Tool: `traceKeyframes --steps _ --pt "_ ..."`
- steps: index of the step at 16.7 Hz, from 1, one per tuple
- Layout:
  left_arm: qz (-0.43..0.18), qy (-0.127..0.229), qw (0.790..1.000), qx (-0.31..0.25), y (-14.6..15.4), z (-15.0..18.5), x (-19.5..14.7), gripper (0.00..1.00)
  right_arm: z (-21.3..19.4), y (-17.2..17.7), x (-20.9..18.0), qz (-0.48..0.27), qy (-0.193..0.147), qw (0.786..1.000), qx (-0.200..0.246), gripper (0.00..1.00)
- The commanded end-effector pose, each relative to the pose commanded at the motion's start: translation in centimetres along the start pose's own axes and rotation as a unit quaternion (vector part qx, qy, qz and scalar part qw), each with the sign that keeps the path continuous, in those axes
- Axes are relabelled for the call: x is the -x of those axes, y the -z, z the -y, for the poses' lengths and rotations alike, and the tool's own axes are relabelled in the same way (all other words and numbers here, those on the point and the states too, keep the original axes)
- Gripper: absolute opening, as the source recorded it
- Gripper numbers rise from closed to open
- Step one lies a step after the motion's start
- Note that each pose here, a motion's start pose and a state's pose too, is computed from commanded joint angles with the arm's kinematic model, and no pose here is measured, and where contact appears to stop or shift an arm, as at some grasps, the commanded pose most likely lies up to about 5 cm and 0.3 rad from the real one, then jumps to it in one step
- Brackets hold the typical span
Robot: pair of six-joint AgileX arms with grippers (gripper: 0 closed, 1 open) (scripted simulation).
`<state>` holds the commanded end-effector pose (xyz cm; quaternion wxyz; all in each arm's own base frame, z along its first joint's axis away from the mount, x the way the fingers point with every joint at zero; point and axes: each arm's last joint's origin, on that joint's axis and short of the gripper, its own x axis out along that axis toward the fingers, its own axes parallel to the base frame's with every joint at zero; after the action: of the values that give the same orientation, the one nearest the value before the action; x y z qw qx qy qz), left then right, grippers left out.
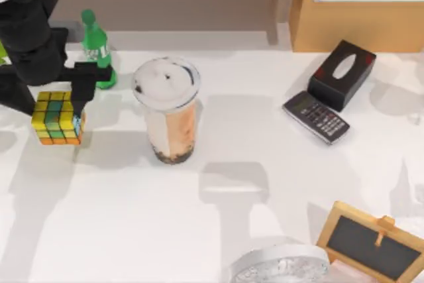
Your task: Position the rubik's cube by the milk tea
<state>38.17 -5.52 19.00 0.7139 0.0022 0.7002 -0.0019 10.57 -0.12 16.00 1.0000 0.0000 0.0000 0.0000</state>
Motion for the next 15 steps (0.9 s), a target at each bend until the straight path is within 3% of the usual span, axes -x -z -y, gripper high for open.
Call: traceKeyframes --steps 9,15 --pt "0.027 0.003 1.000 0.002 -0.4 -0.1 0.4 0.00 0.0 0.0 0.0 0.000 0.000 1.000 0.000 1.00" --pt "0.010 0.005 1.000 -0.005 0.0 0.7 -1.2 0.00 0.0 0.0 0.0 0.000 0.000 1.000 0.000 1.00"
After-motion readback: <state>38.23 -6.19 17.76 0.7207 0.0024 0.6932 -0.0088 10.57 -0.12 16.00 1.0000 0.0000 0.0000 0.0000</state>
